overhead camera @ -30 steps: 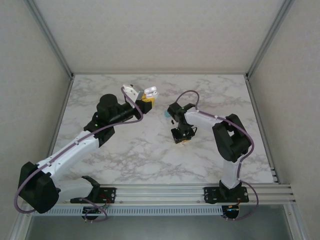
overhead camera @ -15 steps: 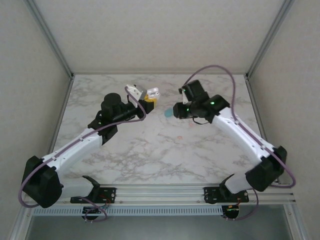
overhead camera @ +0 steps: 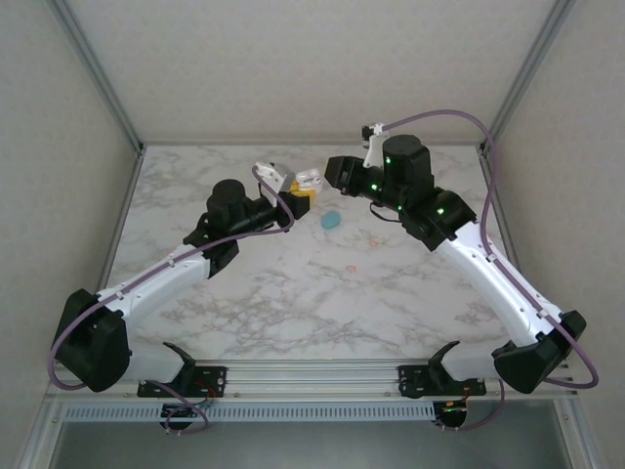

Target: Insert wireless bluetooth earbuds into charging case

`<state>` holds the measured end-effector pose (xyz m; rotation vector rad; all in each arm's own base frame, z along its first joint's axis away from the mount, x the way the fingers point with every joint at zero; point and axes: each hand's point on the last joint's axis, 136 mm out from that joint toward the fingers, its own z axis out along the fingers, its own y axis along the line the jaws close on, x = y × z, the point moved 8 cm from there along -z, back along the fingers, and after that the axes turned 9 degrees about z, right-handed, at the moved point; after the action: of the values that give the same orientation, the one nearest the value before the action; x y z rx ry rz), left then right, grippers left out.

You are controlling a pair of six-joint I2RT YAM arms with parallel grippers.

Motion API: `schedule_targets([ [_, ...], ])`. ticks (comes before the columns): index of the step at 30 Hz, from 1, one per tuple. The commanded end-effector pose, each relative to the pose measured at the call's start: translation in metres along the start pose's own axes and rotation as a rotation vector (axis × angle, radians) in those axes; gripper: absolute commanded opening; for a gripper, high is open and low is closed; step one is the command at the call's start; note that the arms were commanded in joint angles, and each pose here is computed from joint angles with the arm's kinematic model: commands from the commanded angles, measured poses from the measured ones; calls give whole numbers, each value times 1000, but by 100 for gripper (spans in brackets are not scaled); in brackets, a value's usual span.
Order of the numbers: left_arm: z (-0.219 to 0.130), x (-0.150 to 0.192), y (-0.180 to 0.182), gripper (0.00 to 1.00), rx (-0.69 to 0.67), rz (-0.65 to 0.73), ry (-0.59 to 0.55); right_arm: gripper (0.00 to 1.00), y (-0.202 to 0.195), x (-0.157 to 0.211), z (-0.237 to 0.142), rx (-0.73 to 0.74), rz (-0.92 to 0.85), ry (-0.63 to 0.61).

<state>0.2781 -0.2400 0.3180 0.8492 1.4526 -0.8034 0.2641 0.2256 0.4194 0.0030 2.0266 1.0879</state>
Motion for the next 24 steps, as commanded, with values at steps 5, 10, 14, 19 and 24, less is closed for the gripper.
schedule_targets([
  [5,4,-26,-6,3,50,8,-104,29,12,4,18,-79,54,-20],
  [10,4,-28,-7,3,50,9,-110,29,10,9,28,-77,64,3],
  [14,3,-30,-7,3,42,11,-117,29,10,13,33,-67,62,16],
  [19,3,-33,-5,3,27,-4,-131,29,10,19,38,-62,53,34],
  [24,3,-33,-4,3,17,-13,-141,29,9,22,40,-54,47,46],
])
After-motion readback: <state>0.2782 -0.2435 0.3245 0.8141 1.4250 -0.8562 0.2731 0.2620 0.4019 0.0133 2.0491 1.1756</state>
